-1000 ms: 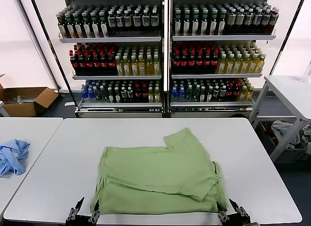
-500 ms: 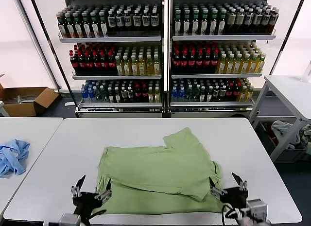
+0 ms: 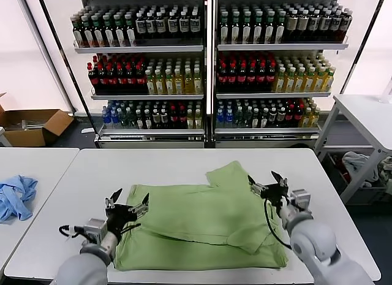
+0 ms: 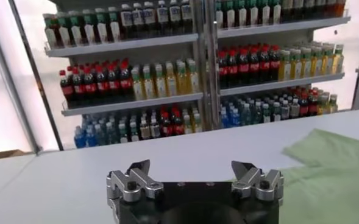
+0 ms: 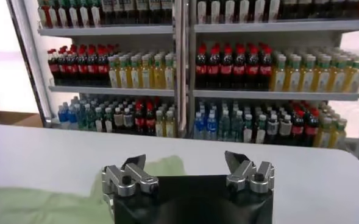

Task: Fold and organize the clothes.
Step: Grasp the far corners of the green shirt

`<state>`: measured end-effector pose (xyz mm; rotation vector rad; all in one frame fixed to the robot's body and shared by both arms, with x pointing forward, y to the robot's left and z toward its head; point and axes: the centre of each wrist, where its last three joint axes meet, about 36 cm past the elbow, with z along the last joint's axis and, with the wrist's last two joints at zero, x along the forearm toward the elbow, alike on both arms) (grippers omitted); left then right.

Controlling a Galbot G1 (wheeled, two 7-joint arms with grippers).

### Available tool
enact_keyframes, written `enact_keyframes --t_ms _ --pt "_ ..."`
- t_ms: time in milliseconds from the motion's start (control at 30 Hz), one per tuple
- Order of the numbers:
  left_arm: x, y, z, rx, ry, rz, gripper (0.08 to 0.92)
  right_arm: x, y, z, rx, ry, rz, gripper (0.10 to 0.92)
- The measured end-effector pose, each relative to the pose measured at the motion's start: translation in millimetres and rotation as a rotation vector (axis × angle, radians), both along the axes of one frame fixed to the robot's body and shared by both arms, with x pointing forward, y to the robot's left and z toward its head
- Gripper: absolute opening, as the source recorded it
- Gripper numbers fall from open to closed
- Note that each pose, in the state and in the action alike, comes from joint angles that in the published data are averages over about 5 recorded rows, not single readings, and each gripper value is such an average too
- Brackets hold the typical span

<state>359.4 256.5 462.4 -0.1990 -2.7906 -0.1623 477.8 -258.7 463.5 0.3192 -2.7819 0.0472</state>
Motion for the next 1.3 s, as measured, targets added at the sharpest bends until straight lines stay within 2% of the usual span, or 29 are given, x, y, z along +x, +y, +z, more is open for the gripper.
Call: enact_keyframes --t_ms 367,667,1067,1300 --pt "62.5 22.5 -8.5 0.007 0.086 -0.019 0.823 77.8 11.6 -6.1 -0.055 0.076 0.059 0.823" --pt "97.7 46.0 -16.9 0.023 0.142 0.010 0.823 107.9 14.9 -11.5 -0.076 0.118 0.073 0.823" --pt "123.4 61.1 -44.4 0.020 0.232 0.027 0.823 124.8 14.4 -26.2 -0.098 0.170 0.075 0.823" --pt "133.1 62.6 -54.0 0.014 0.258 0.028 0.823 127.8 15.8 -33.5 -0.103 0.189 0.077 0.823"
